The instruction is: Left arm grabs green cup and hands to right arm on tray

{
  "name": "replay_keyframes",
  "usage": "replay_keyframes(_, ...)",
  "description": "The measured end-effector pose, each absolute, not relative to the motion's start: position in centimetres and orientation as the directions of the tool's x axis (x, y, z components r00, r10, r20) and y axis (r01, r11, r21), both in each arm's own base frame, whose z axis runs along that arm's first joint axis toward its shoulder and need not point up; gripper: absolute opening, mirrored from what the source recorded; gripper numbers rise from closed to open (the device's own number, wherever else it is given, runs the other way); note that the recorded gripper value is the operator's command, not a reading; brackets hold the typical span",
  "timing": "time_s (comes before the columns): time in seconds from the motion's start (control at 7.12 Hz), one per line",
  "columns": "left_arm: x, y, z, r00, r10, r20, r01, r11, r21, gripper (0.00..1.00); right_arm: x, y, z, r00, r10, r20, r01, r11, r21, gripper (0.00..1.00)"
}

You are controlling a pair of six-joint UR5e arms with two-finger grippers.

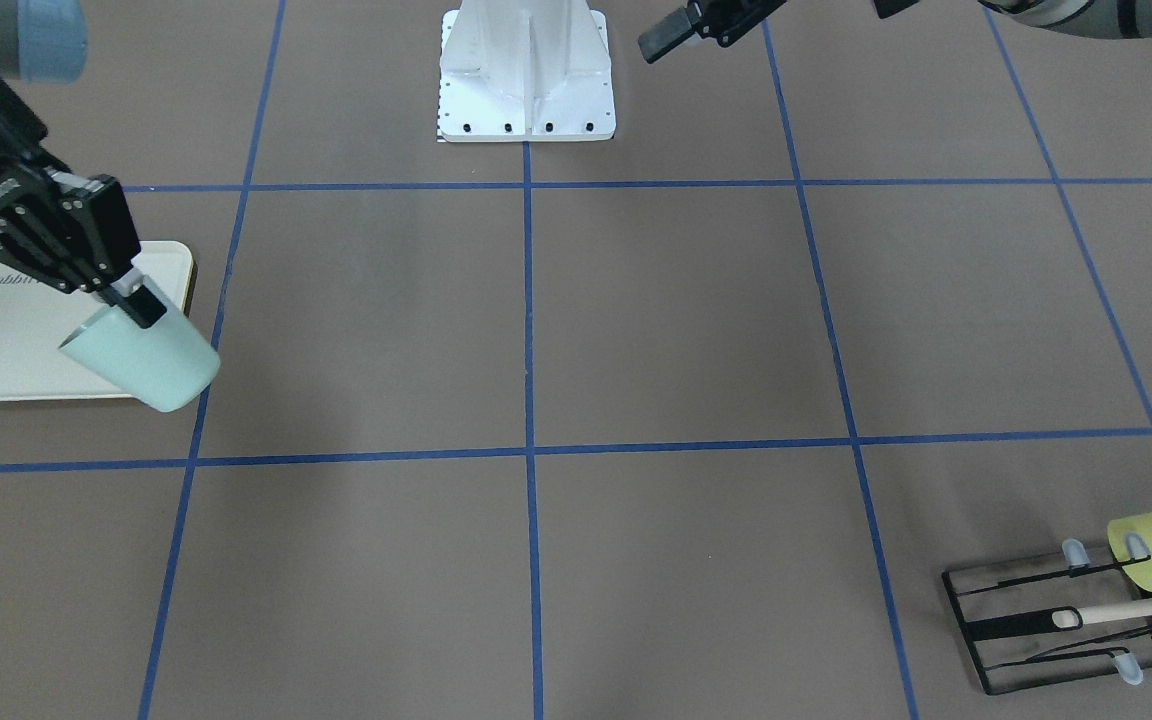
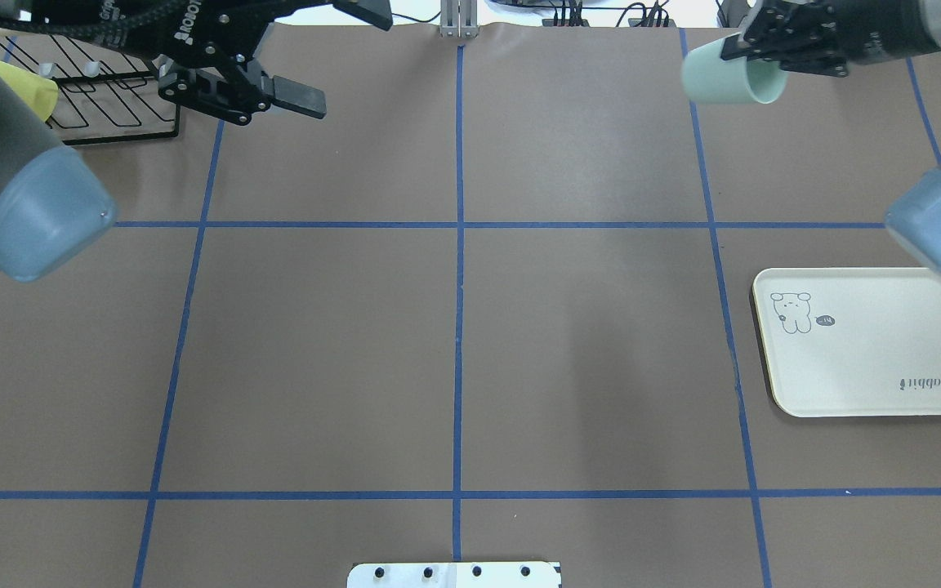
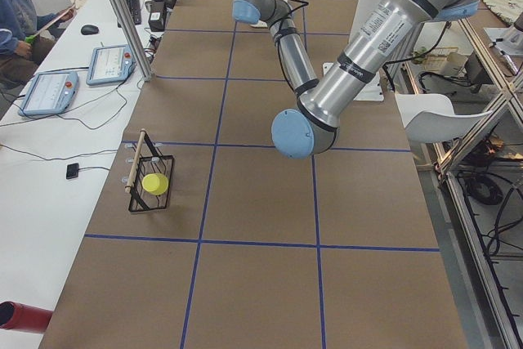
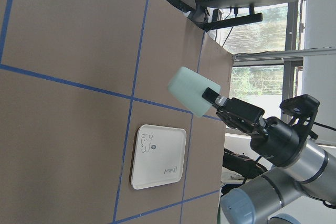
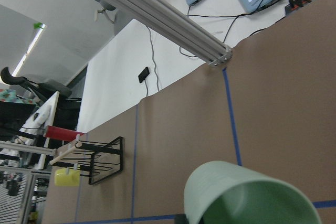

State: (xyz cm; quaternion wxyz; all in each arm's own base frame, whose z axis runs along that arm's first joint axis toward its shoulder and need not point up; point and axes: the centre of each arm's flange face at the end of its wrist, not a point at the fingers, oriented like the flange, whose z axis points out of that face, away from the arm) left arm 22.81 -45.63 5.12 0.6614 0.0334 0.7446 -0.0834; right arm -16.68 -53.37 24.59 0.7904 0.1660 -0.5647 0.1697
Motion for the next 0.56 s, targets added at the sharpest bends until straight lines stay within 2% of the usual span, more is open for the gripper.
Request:
replay_keyframes(0.28,20.5,-48.0,12.7,0.006,0.052,-0.999,0.238,0.970,0.051,1.00,-12.9,-53.7,30.9,0.494,0.025,0.869,-0.380,0.905,0.190,0.00)
replay_keyframes(0.56,16.5,-50.0,22.1,0.221,0.191,-0.956,0.261,0.933,0.247,1.00,-8.6,-52.8,37.7,0.650,-0.090,0.754,-0.241,0.918,0.316,0.00)
